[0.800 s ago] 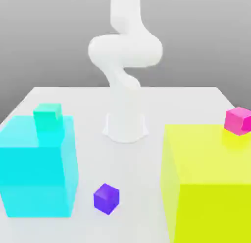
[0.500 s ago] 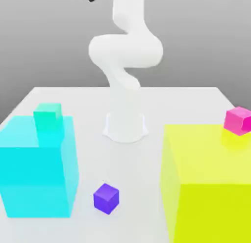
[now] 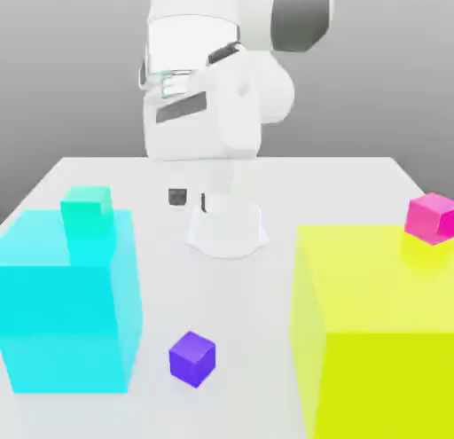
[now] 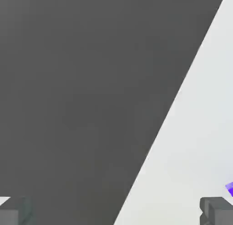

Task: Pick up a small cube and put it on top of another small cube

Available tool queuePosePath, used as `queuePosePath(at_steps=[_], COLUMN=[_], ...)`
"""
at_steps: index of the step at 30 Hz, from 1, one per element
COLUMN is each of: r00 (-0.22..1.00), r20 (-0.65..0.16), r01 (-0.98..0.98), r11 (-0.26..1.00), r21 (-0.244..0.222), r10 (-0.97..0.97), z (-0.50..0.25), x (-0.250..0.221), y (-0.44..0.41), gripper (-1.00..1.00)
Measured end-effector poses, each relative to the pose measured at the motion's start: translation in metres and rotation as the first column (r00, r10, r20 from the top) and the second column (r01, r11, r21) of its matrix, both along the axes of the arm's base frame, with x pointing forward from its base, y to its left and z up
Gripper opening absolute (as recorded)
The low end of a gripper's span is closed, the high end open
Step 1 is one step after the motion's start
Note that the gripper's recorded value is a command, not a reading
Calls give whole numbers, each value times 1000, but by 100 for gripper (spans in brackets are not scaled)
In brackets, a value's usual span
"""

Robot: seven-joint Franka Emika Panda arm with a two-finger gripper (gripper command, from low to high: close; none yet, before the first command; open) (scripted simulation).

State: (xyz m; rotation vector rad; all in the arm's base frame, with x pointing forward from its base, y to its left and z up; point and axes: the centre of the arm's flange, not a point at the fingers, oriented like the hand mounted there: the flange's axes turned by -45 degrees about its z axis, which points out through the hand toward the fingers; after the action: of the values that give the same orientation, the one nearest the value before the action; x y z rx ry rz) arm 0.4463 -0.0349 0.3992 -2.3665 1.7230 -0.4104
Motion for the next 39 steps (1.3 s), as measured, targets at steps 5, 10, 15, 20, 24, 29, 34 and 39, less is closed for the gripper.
queuePosePath(at_steps=[5,10,15,20,24,29,34,39], r00=[972,886,743,602,594,593,593,593], r20=[-91,-186,-272,-325,-329,-328,-327,-326], r01=[225,445,647,775,781,781,781,782], r11=[973,892,760,632,625,624,624,624], r21=[58,77,56,16,14,14,14,13], r10=[-219,-425,-612,-729,-734,-735,-736,-736], z=[-58,-114,-165,-212,-250,-267,-261,-216], x=[-8,-24,-47,-67,-68,-69,-69,-69], y=[-6,-10,-16,-18,-17,-17,-17,-17], gripper=[0,0,0,0,0,-100,-100,-100])
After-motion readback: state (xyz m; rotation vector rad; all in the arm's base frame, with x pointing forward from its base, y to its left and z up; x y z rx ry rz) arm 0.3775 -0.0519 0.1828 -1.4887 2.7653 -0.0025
